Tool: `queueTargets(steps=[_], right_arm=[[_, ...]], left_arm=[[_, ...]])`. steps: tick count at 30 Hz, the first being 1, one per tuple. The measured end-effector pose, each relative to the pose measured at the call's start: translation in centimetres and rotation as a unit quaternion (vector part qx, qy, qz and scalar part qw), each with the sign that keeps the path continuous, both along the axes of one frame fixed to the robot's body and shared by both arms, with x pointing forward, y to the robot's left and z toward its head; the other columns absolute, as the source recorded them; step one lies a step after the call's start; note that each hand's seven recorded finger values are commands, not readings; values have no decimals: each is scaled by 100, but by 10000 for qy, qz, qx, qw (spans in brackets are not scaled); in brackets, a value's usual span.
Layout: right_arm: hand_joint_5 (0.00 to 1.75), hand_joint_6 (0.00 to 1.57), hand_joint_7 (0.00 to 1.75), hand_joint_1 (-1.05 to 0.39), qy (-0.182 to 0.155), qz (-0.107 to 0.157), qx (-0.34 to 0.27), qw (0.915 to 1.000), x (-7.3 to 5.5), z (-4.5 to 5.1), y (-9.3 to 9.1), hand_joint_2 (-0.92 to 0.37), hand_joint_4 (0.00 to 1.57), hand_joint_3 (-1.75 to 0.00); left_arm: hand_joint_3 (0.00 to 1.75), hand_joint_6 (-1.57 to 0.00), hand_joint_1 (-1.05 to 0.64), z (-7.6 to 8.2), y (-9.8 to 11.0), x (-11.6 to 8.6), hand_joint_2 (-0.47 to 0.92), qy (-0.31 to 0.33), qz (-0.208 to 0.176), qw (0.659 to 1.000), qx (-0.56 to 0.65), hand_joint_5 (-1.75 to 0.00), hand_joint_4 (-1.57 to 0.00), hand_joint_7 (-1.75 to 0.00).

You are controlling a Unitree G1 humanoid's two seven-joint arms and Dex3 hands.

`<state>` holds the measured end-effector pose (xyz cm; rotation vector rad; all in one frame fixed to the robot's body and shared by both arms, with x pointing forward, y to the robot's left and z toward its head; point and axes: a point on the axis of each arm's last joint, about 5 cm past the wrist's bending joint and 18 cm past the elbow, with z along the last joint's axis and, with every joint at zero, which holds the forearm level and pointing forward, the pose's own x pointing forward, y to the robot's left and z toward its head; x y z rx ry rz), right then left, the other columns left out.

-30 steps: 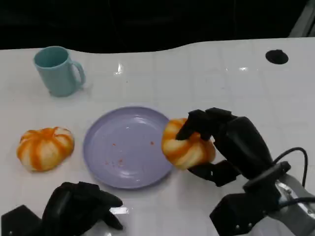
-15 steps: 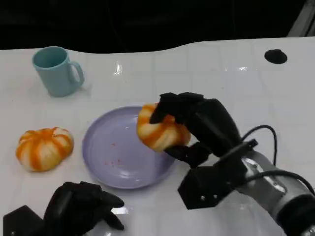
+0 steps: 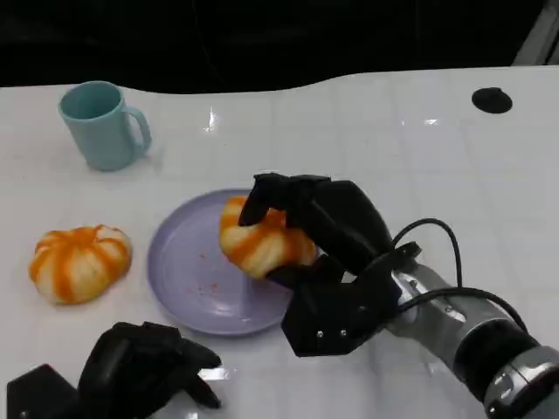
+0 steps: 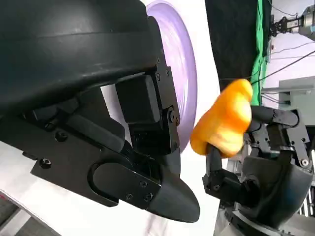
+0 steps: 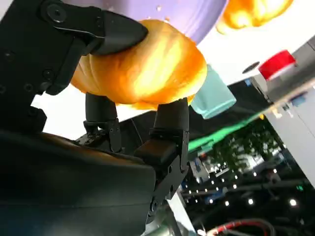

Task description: Grasp the bread from the table and place it into the plate.

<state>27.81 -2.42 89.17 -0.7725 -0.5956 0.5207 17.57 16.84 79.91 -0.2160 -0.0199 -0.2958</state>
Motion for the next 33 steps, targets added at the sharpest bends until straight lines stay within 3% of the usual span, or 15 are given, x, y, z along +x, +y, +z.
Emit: queueTargets(steps=[2,4,6,13,21,25,33], right_arm=[[52,51,25,-27,80,28,-185,9998,9,-3,-6,-65,35,-56],[47,46,10,-35,98,70,-417,9991,12,-13,-14,-81,18,-28],[46,39,2,-45,106,141,-682,9975,14,-13,-11,-90,4,-16],[30,27,1,-60,85,417,-1266,9910,39,60,-24,-92,0,-19],[35,31,3,-60,173,524,-1222,9910,-31,68,-99,-92,6,-20],[47,35,3,-56,153,472,-988,9939,-73,65,-175,-92,6,-18],[62,51,10,-45,165,453,114,9988,-195,60,-370,-92,26,-18]], left_arm=[[0,-157,-105,1,-1,0,88,-1,9,10000,7,-68,-149,-24],[0,-157,-105,1,-2,0,88,-1,14,10000,6,-68,-149,-25],[0,-157,-105,1,-4,0,88,-3,11,10000,6,-68,-149,-25],[0,-157,-105,0,-8,-8,89,-18,12,10000,9,-68,-149,-24],[0,-157,-105,0,-13,-13,89,-23,14,10000,6,-68,-148,-25],[0,-157,-105,0,-14,-14,88,-22,17,10000,-1,-68,-148,-24],[0,-157,-105,0,-16,-16,89,-22,30,10000,-20,-68,-148,-24]])
